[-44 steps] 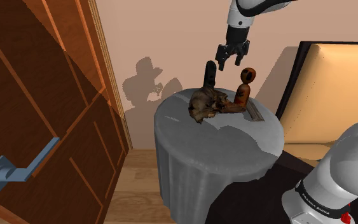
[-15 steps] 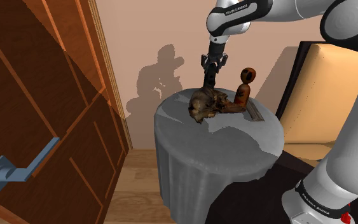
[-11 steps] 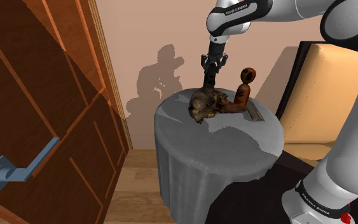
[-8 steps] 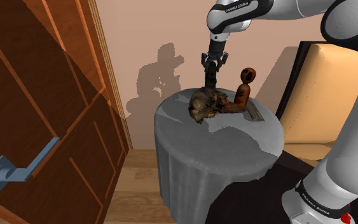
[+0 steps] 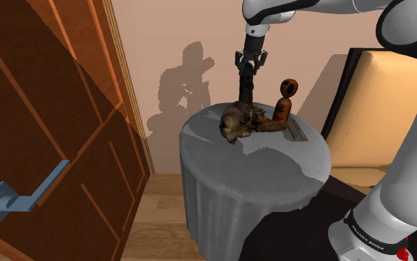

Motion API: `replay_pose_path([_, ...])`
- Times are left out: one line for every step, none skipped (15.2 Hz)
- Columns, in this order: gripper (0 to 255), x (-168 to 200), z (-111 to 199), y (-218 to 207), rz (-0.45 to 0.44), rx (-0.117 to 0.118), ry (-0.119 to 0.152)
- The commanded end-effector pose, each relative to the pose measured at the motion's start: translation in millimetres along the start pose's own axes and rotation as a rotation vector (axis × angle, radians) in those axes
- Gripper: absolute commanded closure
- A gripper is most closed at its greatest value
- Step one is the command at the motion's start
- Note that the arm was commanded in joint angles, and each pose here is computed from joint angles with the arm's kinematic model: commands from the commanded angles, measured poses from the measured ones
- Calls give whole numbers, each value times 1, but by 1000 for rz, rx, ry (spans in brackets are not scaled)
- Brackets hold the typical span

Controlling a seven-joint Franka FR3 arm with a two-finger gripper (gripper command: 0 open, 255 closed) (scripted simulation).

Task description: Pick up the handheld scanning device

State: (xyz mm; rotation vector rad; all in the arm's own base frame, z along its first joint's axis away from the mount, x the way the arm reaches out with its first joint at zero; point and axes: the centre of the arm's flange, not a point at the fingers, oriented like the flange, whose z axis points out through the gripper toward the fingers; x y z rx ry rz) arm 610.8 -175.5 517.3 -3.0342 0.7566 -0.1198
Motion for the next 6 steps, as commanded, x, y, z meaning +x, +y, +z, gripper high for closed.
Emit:
replay_pose_path([255,1,-11,1,0,0,2])
replay_pose_path([255,1,-16,1,0,0,2])
replay_pose_path([255,2,-21,1,0,0,2])
replay_pose_path([255,2,-26,1,0,0,2])
replay_pose_path([255,2,-27,1,0,0,2])
replay_pose_path([255,2,-27,1,0,0,2])
